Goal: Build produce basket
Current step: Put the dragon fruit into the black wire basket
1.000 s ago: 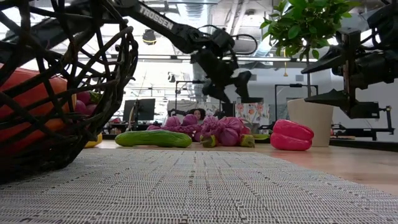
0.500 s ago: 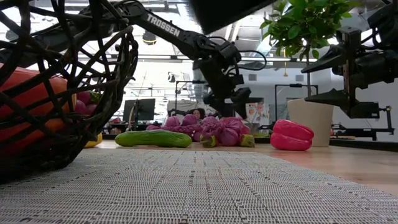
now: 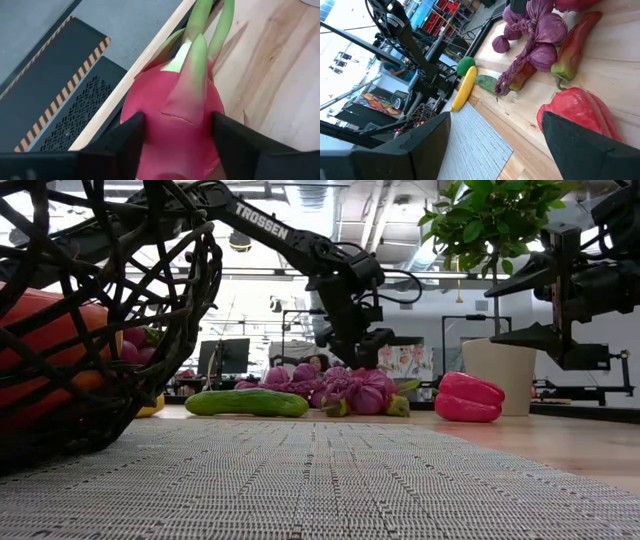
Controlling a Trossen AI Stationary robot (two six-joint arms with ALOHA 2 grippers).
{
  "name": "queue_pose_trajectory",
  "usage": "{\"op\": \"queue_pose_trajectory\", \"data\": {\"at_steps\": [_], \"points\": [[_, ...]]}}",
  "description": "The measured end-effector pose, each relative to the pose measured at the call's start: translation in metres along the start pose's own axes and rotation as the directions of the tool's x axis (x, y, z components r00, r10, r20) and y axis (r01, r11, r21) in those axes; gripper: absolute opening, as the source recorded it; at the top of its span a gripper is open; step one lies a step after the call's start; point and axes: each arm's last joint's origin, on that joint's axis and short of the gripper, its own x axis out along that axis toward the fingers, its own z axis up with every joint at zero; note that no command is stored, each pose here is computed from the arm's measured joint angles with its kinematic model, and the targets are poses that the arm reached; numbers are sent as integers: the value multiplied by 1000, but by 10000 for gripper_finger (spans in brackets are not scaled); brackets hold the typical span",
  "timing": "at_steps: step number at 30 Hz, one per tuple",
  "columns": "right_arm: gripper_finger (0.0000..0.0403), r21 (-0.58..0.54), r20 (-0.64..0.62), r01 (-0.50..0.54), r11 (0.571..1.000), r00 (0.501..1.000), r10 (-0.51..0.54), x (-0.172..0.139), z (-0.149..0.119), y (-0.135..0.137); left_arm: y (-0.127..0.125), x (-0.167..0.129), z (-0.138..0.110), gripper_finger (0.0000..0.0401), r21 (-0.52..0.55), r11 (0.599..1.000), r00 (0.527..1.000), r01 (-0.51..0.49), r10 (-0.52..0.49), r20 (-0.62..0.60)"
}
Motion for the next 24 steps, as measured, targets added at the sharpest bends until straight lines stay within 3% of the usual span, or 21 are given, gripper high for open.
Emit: {"op": "queue_pose_trajectory", "data": {"at_steps": [9,14,24], "points": [[333,0,0,0,1000,1000,0,0,0,0,-4,-3,0,101,-88,996,1000,24,-26,-14],[333,0,0,0,1000,1000,0,0,0,0,-15,-7,-3,84,-125,989,996,78,-83,-38],[333,-9,0,-1,1000,1000,1,0,0,0,-65,-40,-8,67,-43,981,978,187,-190,-82]]}}
